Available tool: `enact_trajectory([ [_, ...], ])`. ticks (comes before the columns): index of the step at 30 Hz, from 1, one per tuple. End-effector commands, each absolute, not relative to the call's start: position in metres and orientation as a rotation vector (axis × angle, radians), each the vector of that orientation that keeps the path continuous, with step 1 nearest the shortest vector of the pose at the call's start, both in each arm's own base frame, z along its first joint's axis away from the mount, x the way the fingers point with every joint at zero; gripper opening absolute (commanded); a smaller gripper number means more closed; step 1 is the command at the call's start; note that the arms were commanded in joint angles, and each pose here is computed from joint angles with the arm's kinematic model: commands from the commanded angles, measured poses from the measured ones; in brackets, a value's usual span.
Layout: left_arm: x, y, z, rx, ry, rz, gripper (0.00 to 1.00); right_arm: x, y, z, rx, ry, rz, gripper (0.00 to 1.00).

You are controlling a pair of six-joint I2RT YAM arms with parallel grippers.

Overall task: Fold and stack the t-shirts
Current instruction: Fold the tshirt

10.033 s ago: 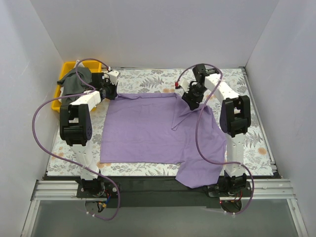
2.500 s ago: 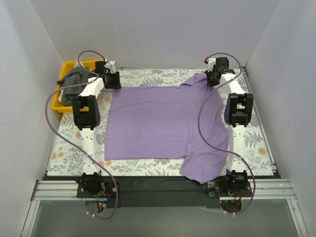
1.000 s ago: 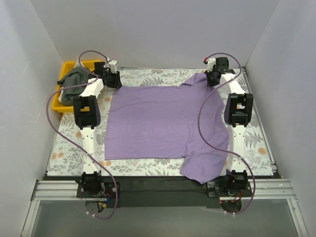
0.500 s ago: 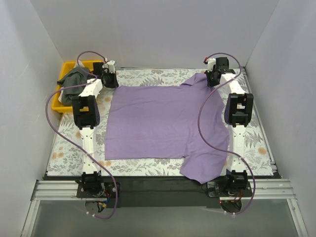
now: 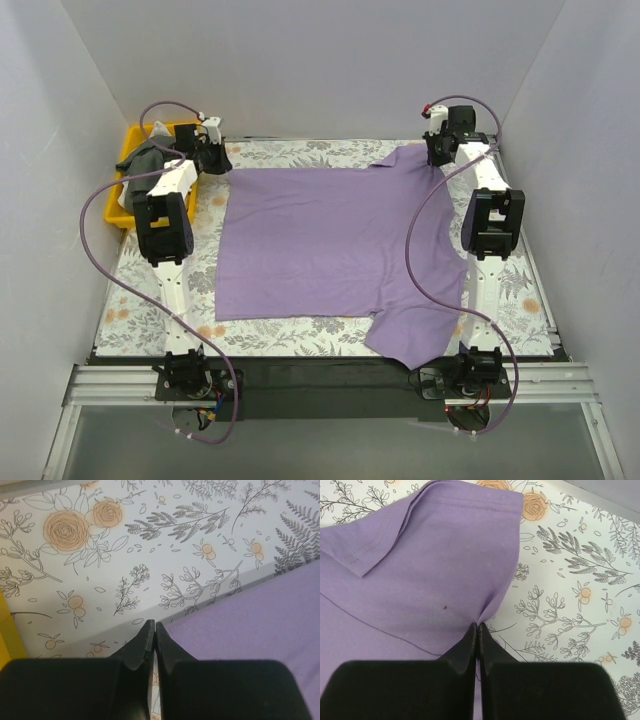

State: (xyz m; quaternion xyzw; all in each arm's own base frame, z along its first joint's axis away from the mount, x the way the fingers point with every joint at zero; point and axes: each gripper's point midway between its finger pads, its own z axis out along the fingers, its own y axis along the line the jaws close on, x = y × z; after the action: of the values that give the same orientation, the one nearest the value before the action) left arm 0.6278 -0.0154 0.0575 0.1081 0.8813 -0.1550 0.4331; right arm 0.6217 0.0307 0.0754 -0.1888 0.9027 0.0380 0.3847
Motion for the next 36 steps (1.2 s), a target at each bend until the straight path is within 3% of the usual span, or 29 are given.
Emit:
enact_trajectory([
  [1, 0.635, -0.01, 0.128, 0.287, 2.055, -0.359, 0.0, 0.629, 0.013, 0.127, -0.449, 2.199, 0.064, 0.01],
  [9, 0.63, -0.015, 0.156, 0.323, 2.002, -0.371, 0.0, 0.623, 0.015, 0.14, -0.465, 2.182, 0.074, 0.01],
  [25, 0.574, -0.013, 0.174, 0.408, 1.995, -0.378, 0.0, 0.583, 0.016, 0.157, -0.534, 2.186, 0.113, 0.01],
  [36, 0.533, -0.005, 0.167, 0.459, 2.016, -0.322, 0.0, 0.529, 0.021, 0.145, -0.607, 2.256, 0.177, 0.01],
])
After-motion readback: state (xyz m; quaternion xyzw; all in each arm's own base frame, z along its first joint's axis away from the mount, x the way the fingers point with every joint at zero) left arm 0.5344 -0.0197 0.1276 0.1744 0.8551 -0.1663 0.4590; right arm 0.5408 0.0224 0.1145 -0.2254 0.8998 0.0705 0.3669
